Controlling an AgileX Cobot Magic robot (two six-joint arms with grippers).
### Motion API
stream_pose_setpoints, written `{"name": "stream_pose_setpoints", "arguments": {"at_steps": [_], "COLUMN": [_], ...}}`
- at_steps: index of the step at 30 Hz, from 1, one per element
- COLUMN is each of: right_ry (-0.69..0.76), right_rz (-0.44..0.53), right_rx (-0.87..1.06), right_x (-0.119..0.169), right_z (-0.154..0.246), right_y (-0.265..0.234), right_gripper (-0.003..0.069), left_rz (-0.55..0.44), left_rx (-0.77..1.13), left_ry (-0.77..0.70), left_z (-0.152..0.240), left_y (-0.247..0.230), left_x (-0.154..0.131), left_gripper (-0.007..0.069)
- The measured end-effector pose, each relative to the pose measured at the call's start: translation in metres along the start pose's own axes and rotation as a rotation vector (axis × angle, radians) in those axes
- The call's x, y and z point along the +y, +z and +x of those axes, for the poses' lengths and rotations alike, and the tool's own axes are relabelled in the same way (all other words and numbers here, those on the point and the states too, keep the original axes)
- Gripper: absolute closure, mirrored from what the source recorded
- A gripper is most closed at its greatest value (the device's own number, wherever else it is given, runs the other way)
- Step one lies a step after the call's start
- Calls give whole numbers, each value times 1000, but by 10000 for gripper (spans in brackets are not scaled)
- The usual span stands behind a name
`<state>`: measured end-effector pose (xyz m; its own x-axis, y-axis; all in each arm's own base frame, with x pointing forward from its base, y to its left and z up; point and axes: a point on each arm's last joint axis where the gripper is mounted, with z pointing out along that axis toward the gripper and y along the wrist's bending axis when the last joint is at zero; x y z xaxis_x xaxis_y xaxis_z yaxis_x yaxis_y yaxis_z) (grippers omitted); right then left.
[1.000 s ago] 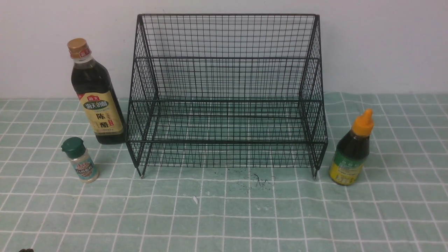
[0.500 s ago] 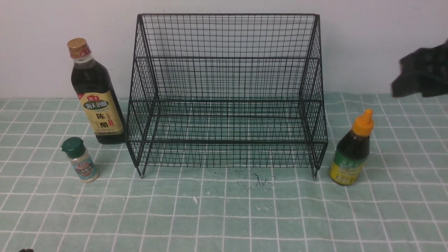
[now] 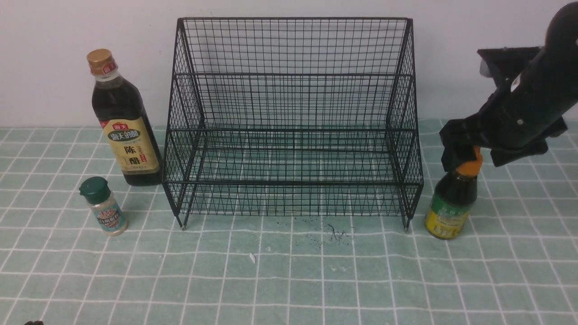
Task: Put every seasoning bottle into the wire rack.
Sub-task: Use the right arm to grab the condiment bottle closest to it, then use the right arm to put the condiment bottle back on the shelf
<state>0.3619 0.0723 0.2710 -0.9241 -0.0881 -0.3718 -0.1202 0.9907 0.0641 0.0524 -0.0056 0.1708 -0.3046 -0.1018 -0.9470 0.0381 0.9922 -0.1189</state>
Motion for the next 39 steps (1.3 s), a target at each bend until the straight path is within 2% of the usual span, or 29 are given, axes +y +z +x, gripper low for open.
{"name": "stream_pose_setpoints", "arguments": {"at_steps": [2,3,4,10,14,19,22,27,39], "right_ry": [-6,-7,-23,-52,-79,-159,-218,-263,-264], "right_rz": [-4,-6,-15,-18,-31,-99,-152,-197,-172], "right_rx": [12,13,28,77,4,-196,-244,-219,-135], "right_x": [0,0,1,2,8,36,59,84,99], "right_z": [-1,-1,1,8,12,13,11,-2,-44], "right_y": [8,8,8,-11,-70,-144,-160,-149,-81], "right_gripper": [261,261,381,361,361,361,361,361,361], "left_rz": [0,0,0,0,0,0,0,0,0], "left_rx": [0,0,0,0,0,0,0,0,0], "left_ry": [0,0,5,5,0,0,5,5,0], "left_z": [0,0,0,0,0,0,0,0,0], "left_y": [0,0,0,0,0,0,0,0,0], "left_x": [0,0,0,0,0,0,0,0,0], "left_gripper": [631,631,631,631,631,631,631,631,631]}}
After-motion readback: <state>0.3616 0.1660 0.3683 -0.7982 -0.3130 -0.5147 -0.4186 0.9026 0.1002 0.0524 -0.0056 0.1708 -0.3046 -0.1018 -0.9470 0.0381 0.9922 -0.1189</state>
